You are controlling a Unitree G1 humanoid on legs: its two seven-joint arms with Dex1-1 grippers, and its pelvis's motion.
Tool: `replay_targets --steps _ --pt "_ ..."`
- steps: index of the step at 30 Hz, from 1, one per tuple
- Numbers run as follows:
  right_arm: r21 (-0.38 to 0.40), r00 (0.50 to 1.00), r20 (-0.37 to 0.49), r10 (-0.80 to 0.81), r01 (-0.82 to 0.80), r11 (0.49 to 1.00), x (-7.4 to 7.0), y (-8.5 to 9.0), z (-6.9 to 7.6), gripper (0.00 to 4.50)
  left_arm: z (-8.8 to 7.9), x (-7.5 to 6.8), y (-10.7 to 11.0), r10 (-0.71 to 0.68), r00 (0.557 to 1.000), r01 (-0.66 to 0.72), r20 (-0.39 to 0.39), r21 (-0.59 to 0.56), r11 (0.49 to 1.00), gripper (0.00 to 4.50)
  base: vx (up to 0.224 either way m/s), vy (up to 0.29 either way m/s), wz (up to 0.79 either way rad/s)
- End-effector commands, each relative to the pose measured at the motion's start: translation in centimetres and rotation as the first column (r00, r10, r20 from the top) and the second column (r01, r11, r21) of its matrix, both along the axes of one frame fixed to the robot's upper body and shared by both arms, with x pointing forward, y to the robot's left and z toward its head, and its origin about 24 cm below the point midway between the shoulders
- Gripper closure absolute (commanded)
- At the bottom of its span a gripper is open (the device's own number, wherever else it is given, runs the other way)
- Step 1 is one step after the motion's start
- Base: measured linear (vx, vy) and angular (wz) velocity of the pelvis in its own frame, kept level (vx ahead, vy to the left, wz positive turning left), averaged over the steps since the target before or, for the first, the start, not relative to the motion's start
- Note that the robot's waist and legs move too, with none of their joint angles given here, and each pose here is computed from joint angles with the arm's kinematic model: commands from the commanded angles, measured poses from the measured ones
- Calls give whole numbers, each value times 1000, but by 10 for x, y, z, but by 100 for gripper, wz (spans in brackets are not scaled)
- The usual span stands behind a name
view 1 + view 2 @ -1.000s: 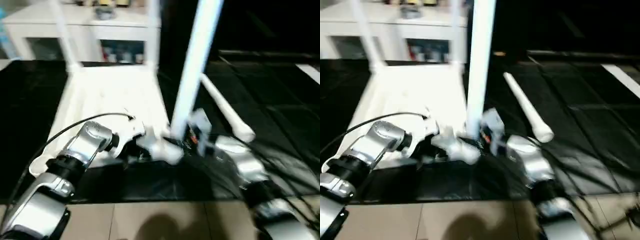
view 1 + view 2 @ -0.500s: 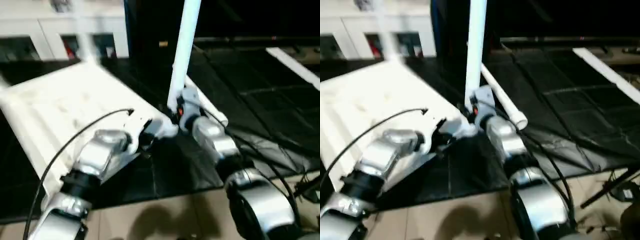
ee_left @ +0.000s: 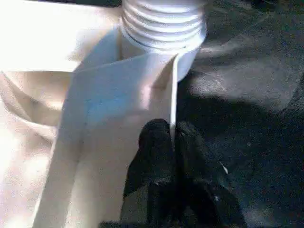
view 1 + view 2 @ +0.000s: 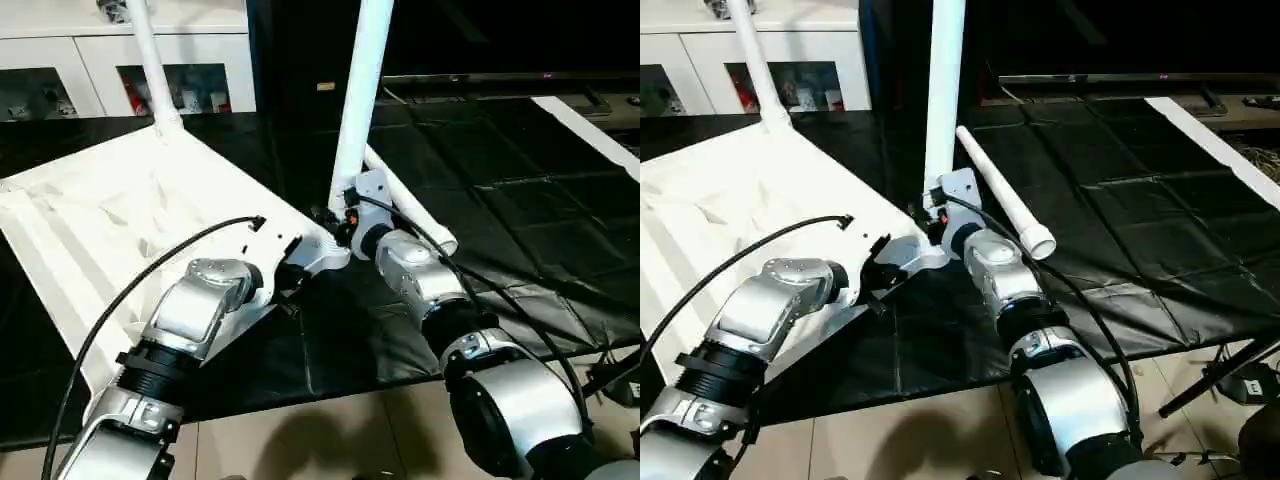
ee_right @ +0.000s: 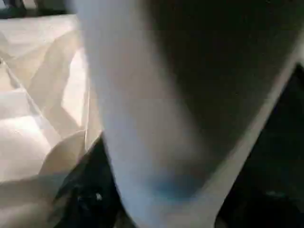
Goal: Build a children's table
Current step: Rotate leg to tighten
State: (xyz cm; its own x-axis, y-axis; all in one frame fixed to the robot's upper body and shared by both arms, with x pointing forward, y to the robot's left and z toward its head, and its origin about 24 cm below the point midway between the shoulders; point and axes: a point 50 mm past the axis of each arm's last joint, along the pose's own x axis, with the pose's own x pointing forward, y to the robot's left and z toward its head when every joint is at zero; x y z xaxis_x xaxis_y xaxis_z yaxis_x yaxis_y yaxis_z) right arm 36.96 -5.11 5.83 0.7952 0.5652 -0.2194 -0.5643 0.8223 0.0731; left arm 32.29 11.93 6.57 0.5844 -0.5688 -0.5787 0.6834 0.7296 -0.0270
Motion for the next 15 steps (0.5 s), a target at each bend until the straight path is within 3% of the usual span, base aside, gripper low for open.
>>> replay_targets --steps 1,9,15 --pt "-44 985 -171 11 -19 999 -17 -3 -37 155 25 7 0 -5 993 8 118 -21 1000 450 0 0 0" --pt "-5 991 -134 17 -17 1000 -16 -14 -35 82 23 8 5 -35 992 35 120 -1 999 450 0 0 0" --pt "58 989 -96 113 -108 992 -24 -31 -36 38 17 10 12 -95 989 91 112 38 995 450 0 0 0"
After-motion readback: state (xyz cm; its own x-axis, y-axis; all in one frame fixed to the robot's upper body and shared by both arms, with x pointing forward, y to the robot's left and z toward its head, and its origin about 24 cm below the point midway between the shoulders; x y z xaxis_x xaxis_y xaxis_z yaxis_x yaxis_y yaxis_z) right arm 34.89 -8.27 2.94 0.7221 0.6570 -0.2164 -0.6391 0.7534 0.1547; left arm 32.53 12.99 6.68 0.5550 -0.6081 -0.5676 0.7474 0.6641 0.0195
